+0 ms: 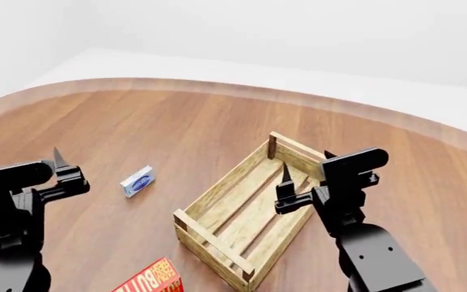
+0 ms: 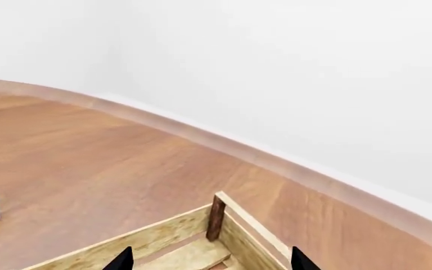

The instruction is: Pick up the ketchup, and put it in the wooden tray.

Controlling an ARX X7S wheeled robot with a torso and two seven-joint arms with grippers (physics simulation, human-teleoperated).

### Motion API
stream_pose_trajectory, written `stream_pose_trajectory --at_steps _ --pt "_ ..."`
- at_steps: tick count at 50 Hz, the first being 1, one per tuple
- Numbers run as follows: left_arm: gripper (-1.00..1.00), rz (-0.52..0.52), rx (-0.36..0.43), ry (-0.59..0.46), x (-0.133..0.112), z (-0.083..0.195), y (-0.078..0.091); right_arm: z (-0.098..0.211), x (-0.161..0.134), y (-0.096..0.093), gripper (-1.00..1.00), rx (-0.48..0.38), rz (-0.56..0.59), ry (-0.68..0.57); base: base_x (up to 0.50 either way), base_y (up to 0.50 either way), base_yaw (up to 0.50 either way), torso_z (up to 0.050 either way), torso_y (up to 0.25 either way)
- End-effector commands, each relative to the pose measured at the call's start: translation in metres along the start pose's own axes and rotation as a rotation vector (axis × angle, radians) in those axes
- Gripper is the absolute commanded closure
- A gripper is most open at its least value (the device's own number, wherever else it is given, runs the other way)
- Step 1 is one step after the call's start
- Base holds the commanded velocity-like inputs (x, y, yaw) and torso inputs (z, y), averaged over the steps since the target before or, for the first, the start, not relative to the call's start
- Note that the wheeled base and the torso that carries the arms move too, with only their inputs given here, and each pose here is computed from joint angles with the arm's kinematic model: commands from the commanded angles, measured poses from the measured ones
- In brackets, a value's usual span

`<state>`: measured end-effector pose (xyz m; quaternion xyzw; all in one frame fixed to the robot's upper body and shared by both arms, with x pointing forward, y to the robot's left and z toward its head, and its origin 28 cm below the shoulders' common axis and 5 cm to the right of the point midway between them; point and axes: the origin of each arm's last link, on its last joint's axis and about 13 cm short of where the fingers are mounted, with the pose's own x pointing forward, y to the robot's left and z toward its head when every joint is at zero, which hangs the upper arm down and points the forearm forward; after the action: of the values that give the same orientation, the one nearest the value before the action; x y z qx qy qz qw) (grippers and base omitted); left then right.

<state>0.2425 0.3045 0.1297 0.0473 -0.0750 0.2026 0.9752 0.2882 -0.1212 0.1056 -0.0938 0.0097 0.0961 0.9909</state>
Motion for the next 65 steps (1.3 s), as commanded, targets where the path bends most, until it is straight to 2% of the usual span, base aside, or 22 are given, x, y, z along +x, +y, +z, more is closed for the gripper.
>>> stream_pose_trajectory --at_steps 1,5,13,22,31,58,65 --pt "-1.0 0.181 0.058 0.084 -0.029 -0.001 0.043 -0.006 0.021 0.006 -1.0 0.016 0.089 -0.013 0.0 0.0 0.0 0.0 0.0" --pt "-1.0 0.236 0.117 0.188 -0.047 0.0 0.059 -0.009 0.032 0.012 -1.0 0.023 0.129 -0.013 0.0 0.0 0.0 0.0 0.0" --pt "-1.0 0.318 0.143 0.337 -0.064 0.005 0.078 -0.013 0.041 0.018 -1.0 0.029 0.165 -0.011 0.0 0.0 0.0 0.0 0.0" --pt "-1.0 0.331 0.156 0.408 -0.074 0.006 0.081 -0.018 0.04 0.017 -1.0 0.034 0.159 -0.002 0.0 0.0 0.0 0.0 0.0" --pt "-1.0 0.349 0.132 0.487 -0.08 0.003 0.083 -0.021 0.041 0.018 -1.0 0.041 0.159 0.003 0.0 0.0 0.0 0.0 0.0" --pt "-1.0 0.337 0.068 0.618 -0.089 -0.008 0.081 -0.024 0.04 0.019 -1.0 0.044 0.156 0.014 0.0 0.0 0.0 0.0 0.0" --pt "-1.0 0.339 0.065 0.621 -0.087 -0.016 0.079 -0.025 0.039 0.02 -1.0 0.046 0.157 0.015 0.0 0.0 0.0 0.0 0.0"
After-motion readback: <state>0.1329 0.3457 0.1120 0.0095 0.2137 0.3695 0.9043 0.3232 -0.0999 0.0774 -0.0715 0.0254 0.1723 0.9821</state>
